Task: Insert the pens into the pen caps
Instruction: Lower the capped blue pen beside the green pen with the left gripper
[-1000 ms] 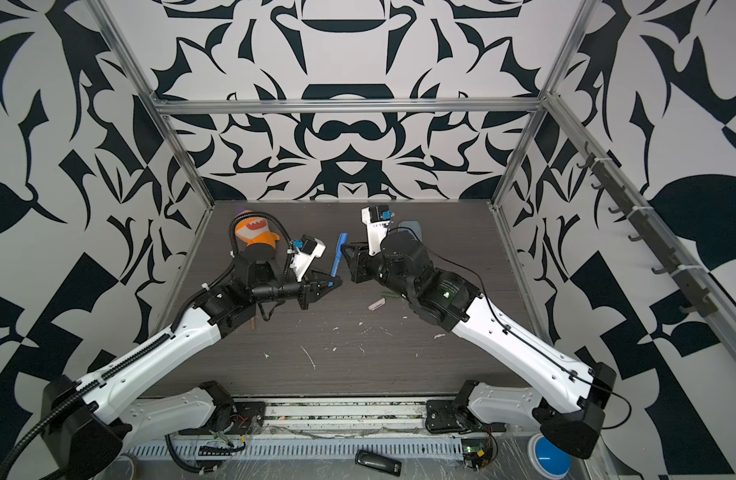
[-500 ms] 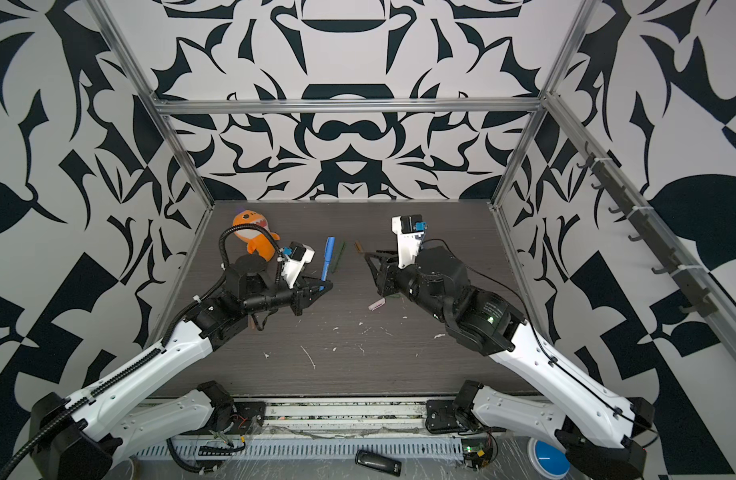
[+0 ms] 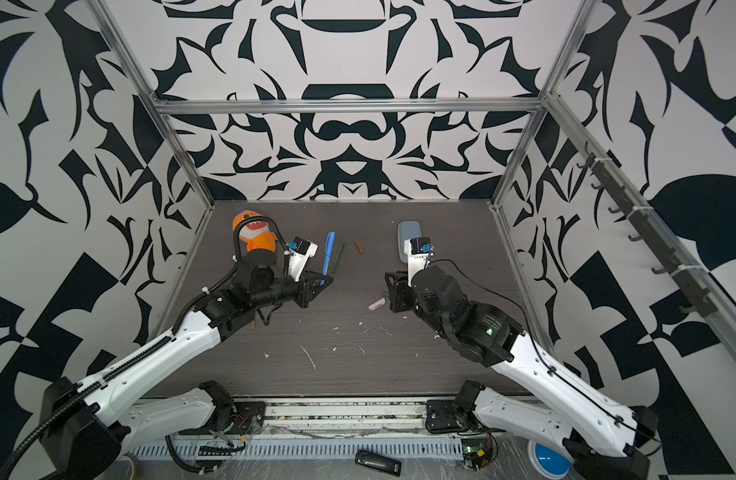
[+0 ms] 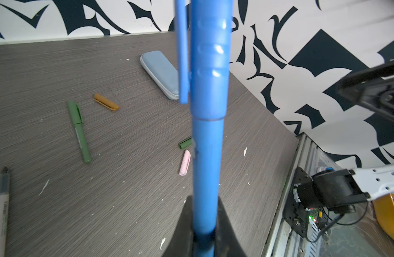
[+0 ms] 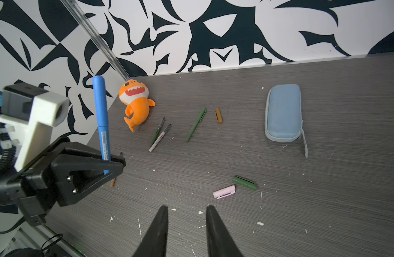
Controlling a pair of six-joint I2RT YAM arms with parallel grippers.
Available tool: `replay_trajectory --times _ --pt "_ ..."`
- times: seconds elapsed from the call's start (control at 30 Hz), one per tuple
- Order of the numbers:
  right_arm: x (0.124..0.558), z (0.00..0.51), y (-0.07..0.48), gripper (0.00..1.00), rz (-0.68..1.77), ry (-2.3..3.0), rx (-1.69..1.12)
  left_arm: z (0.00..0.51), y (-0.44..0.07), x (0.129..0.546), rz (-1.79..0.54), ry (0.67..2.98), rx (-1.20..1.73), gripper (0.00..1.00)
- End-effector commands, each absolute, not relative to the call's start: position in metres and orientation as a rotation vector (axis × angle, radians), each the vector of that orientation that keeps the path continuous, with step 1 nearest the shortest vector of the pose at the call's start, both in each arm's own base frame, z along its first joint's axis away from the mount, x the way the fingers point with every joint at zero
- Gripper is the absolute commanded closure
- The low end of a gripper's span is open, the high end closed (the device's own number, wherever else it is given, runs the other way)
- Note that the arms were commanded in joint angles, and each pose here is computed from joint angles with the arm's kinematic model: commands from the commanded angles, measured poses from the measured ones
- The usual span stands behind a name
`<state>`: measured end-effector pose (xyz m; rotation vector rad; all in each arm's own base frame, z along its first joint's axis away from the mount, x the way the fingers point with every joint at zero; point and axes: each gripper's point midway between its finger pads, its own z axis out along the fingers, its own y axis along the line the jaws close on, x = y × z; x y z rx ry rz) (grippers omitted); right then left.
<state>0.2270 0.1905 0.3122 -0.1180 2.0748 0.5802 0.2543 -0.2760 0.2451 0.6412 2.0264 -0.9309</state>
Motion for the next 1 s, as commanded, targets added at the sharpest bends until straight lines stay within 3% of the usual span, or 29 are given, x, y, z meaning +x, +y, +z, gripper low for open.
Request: replay_trajectory --times 0.0,0.5,0.73,0.97 --pt "0.231 0.317 0.184 0.68 0.550 2.042 -0.099 0.239 -0.270 0.274 -0.834 2.103 0.563 1.00" --pt "0.229 0.292 0.170 0.68 0.476 2.057 -0.111 0.129 -0.238 0.391 -0.653 2.747 0.336 1.00" --pt "0.228 0.282 0.166 0.68 0.465 2.070 -0.108 0.067 -0.228 0.408 -0.448 2.999 0.383 1.00" --pt "0.227 0.274 0.166 0.68 0.471 2.080 -0.110 0.040 -0.228 0.408 -0.428 3.061 0.357 1.00"
